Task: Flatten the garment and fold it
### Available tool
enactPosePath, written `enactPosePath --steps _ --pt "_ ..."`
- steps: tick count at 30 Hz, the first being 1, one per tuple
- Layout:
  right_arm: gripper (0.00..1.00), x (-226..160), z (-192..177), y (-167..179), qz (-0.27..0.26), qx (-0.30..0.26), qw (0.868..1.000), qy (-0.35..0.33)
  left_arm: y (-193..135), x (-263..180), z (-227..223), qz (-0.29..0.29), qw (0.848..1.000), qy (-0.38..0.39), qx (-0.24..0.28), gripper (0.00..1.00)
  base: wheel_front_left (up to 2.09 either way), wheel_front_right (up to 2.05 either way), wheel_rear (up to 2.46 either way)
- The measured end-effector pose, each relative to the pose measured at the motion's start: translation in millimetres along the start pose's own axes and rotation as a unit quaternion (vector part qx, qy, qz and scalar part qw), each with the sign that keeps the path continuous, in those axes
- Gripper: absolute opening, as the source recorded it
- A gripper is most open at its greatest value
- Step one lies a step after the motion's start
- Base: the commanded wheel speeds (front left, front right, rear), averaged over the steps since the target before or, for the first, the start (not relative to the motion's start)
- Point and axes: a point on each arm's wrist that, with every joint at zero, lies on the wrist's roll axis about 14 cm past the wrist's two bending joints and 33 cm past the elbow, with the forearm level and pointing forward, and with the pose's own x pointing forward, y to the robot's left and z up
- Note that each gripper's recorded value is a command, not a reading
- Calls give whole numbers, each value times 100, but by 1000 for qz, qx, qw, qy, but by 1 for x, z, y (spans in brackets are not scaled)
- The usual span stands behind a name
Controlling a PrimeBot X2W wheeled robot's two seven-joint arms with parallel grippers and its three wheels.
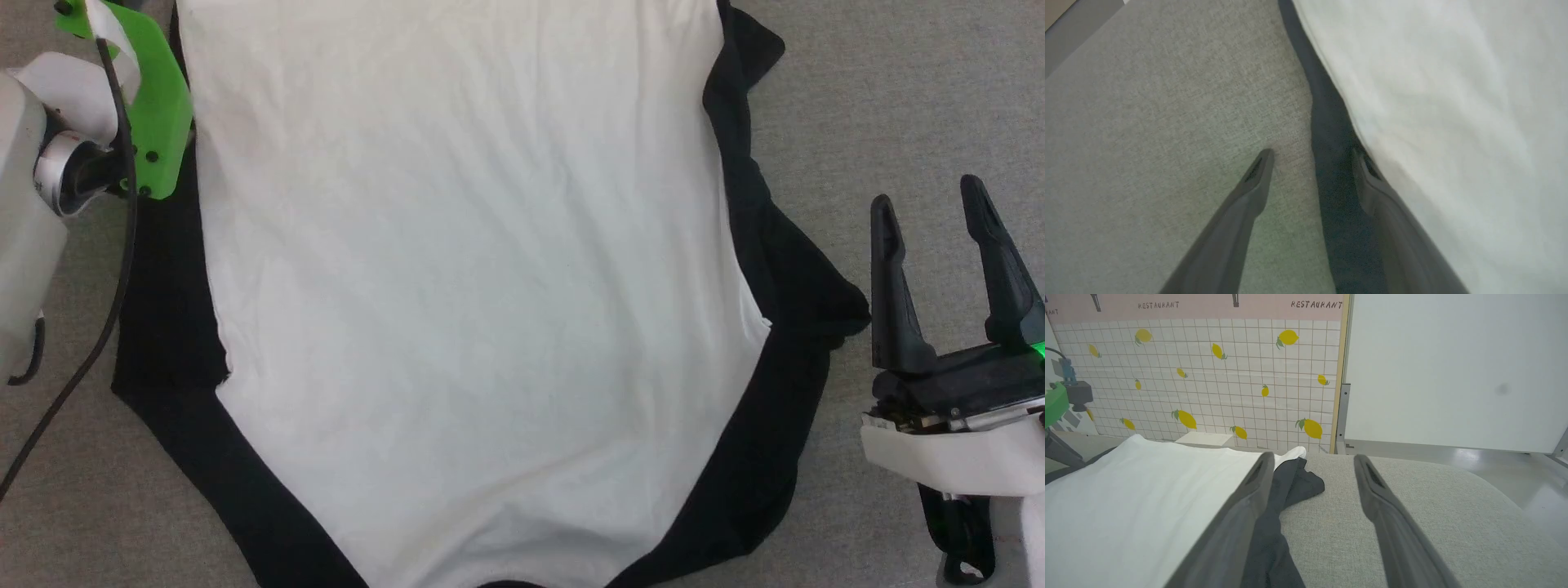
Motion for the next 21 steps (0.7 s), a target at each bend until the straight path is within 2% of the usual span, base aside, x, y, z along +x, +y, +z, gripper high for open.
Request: enactPosePath --steps 1,2,3,7,14,21 --pt "100 0 -1 0 0 -1 1000 1 -2 0 0 -6 1000 1 0 100 0 0 0" --pt "100 0 -1 0 0 -1 1000 2 -2 0 0 -11 1000 2 -3 34 0 0 0" --pt "100 0 -1 0 0 0 1000 2 -4 -1 0 -18 1000 1 -8 0 0 0 0" --pt "100 1 0 3 3 2 1000 -1 -9 -4 2 -29 1000 -11 -6 0 0 0 0" --pt "100 -2 13 3 3 3 1000 -16 0 -28 5 -12 997 -71 -14 0 0 0 0" --pt "100 -23 25 8 2 13 1000 -20 17 -91 14 25 983 -181 -1 0 0 0 0"
